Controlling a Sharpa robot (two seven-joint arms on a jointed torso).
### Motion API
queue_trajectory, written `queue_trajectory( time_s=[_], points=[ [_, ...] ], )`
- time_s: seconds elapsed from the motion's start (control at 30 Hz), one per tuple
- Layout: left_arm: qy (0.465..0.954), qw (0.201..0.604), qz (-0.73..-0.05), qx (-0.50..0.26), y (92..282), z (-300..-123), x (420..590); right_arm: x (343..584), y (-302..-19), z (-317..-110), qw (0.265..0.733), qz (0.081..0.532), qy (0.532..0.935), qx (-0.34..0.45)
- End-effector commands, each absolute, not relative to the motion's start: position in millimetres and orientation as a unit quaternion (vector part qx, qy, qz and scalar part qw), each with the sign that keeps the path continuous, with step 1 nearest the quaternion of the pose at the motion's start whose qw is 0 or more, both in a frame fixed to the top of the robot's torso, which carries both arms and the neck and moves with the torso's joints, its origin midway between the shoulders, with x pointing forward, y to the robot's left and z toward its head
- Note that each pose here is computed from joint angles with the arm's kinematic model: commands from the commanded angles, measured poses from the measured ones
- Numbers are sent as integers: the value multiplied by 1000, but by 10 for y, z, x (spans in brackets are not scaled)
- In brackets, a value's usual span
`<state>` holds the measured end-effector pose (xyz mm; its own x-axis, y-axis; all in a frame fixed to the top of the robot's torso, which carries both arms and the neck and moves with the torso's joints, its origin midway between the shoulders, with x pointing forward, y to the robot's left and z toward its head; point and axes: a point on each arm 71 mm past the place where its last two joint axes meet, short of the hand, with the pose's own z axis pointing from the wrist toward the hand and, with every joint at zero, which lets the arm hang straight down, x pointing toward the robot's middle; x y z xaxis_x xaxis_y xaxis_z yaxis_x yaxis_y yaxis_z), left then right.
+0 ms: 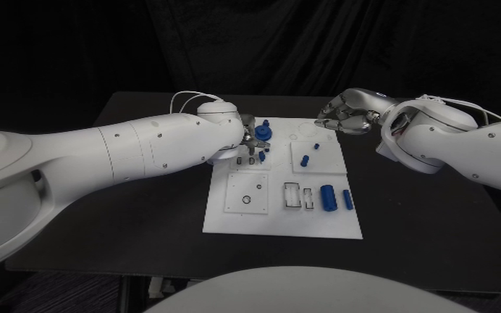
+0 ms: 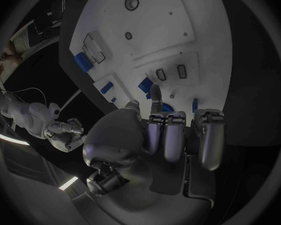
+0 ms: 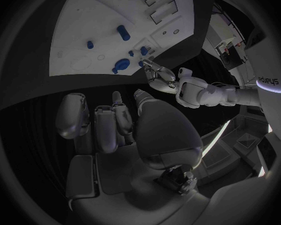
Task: Assemble the parts on the task board
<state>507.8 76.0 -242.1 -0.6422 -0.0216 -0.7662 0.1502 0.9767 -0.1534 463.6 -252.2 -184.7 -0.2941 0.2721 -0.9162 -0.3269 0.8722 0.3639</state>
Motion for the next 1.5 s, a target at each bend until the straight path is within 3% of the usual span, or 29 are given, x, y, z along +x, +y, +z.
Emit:
queue_trajectory(
  time_s=[0.03,1.5],
  points=[
    [894,430,-121,34,725,-2418,5088,4649,-2513,-1827,602,250,758,-17],
    [900,416,-124,35,641,-2602,5054,4660,-2481,-1842,596,252,762,-22]
  ],
)
